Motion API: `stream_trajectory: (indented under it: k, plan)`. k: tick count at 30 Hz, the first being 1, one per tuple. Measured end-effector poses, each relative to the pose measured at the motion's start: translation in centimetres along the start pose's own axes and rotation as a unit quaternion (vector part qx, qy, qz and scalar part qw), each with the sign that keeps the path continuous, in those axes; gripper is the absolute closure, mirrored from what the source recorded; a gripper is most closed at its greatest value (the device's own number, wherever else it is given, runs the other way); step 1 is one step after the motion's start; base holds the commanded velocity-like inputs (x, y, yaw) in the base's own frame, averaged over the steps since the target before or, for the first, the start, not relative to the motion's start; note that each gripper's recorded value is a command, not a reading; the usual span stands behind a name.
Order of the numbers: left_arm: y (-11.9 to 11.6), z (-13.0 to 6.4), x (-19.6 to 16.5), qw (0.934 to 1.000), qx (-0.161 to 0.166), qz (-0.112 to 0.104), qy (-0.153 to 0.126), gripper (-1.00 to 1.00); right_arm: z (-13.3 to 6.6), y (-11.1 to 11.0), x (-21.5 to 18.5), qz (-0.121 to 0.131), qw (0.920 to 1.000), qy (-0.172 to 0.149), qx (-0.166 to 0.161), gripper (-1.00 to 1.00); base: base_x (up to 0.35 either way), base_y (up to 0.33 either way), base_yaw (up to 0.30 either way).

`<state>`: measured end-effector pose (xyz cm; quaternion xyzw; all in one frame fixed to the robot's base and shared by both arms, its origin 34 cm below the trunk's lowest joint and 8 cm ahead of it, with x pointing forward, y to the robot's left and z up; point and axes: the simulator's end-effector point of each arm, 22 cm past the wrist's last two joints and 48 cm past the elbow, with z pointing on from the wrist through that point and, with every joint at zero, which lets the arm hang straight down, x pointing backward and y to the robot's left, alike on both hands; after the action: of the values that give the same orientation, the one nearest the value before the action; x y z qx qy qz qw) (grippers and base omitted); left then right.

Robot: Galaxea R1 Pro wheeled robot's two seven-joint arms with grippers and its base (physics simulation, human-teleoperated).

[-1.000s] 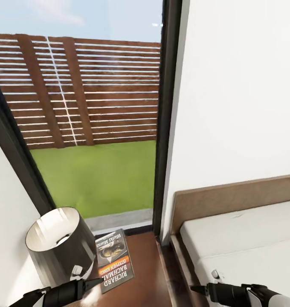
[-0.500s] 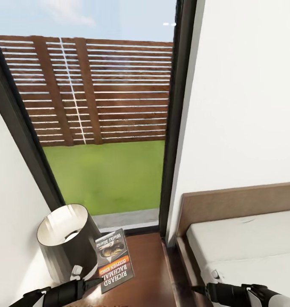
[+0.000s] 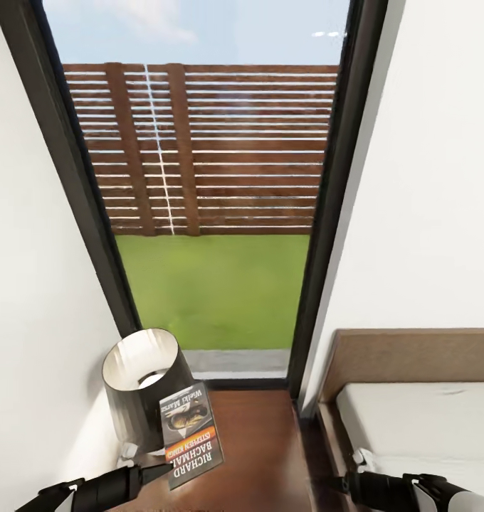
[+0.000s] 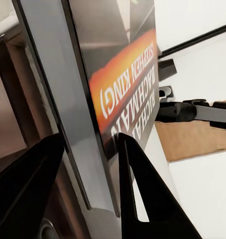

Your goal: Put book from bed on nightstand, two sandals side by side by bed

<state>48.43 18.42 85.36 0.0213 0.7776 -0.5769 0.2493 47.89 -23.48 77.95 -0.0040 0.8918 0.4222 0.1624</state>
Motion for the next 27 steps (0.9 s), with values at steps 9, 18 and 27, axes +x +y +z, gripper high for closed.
stream_trajectory:
  k: [9,18,27]
  plan:
    - [0.06,0.01,0.00,1.0000,0.000,-0.001,-0.001,1.00,0.00,-0.06,0.07,0.001,1.0000,0.000,0.000,-1.00,0.003,0.000,0.110]
    - [0.05,0.00,-0.02,1.0000,0.000,-0.001,-0.001,1.00,0.00,0.05,0.07,0.001,1.0000,0.000,-0.002,-1.00,0.178,0.000,0.002]
    - [-0.02,0.19,0.05,1.0000,0.001,-0.001,-0.001,1.00,-0.22,-0.07,-0.03,0.001,1.0000,-0.001,-0.002,-1.00,0.002,0.000,0.000]
